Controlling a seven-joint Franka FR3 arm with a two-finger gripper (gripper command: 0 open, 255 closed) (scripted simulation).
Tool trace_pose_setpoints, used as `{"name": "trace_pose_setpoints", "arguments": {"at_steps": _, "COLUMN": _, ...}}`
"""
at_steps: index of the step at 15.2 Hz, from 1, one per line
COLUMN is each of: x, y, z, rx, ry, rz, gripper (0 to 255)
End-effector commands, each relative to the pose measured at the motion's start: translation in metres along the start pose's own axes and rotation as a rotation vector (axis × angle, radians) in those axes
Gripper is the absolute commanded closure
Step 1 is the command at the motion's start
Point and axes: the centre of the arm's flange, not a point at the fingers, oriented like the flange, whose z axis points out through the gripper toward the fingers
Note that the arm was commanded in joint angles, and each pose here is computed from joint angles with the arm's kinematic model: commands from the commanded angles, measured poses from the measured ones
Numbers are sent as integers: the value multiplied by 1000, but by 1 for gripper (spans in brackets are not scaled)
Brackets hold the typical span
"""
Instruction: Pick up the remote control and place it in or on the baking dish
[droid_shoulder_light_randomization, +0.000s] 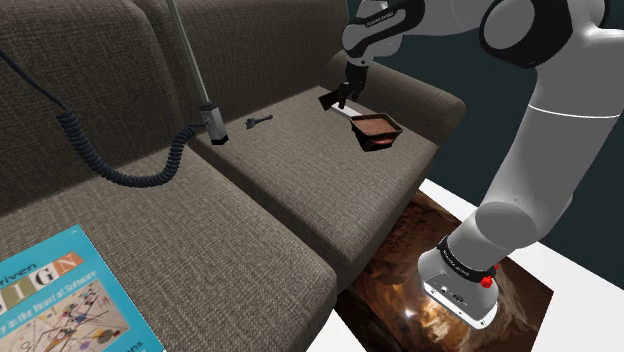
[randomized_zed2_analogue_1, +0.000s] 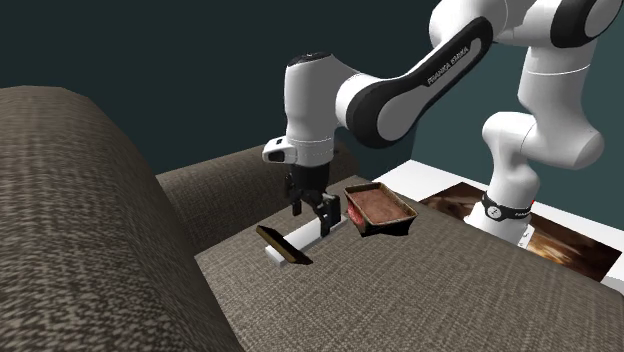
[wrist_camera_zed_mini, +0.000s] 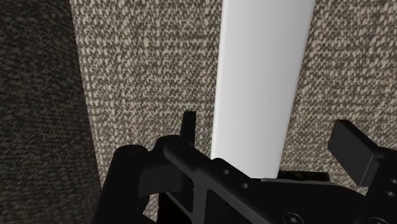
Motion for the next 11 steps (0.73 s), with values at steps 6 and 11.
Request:
{"name": "trace_pose_setpoints", "arguments": {"at_steps": 6, "x": 1, "y": 2, "z": 30, "rx": 0, "ry": 1, "rz": -1, "gripper": 0}}
{"name": "trace_pose_setpoints", "arguments": {"at_steps": 11, "x": 1, "y": 2, "z": 30, "rx": 0, "ry": 1, "rz": -1, "gripper": 0}}
